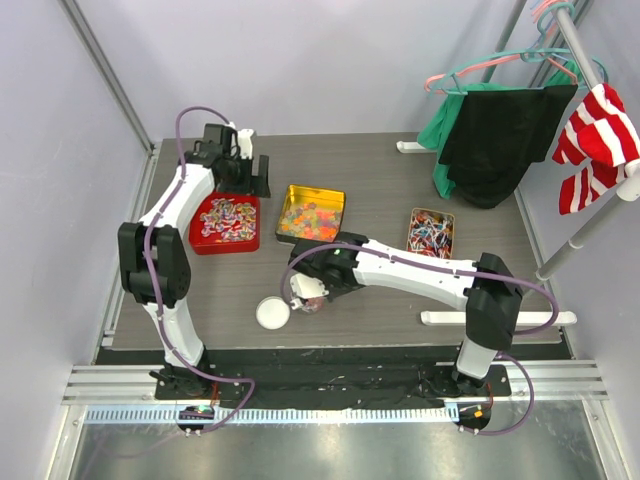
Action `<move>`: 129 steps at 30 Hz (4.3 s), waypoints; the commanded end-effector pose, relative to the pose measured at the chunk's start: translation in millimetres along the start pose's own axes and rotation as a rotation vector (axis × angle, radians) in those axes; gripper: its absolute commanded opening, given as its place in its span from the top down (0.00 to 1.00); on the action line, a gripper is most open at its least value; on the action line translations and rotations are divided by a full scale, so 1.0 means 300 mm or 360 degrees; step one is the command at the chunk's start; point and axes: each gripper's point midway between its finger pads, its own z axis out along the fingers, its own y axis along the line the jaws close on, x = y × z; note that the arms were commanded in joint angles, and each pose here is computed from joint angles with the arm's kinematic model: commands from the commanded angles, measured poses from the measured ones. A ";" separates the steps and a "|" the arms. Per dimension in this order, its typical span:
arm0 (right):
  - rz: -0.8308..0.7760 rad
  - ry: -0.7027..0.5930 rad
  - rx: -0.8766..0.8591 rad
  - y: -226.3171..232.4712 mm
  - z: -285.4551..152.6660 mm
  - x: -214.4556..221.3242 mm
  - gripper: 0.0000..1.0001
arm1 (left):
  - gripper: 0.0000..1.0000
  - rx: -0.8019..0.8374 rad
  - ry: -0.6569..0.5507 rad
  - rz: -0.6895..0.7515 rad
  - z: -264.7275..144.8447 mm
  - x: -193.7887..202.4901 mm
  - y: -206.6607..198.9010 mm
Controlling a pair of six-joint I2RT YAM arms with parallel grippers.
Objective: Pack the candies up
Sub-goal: Place the fake candies in the packing bottle, then scoop the fake candies from the storage box.
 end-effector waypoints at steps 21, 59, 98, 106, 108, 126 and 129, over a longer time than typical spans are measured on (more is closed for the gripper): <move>0.0353 -0.0064 0.0321 -0.349 -0.078 0.120 0.99 | 0.12 0.0111 -0.0075 0.0005 0.030 -0.068 -0.040; 0.0716 -0.0103 0.0501 -0.481 -0.012 0.208 0.99 | 0.51 -0.0205 0.0071 0.0397 0.383 -0.003 -0.102; 0.0158 0.0367 0.0562 -0.525 0.087 0.216 0.99 | 1.00 -0.0329 -0.0229 0.0639 0.241 -0.197 -0.147; -0.0009 0.0540 0.0591 -0.616 0.132 0.213 0.99 | 1.00 -0.0200 -0.0245 0.0752 0.205 -0.195 -0.220; -0.0079 0.0600 0.0586 -0.633 0.142 0.217 0.99 | 1.00 -0.0170 -0.0240 0.0772 0.202 -0.187 -0.233; -0.0622 0.0438 0.0347 -0.551 0.245 0.164 0.99 | 1.00 -0.0023 -0.0180 0.0805 0.221 -0.140 -0.293; -0.0637 0.0315 0.0261 -0.515 0.248 0.138 0.99 | 1.00 -0.0009 -0.0167 0.0805 0.230 -0.135 -0.300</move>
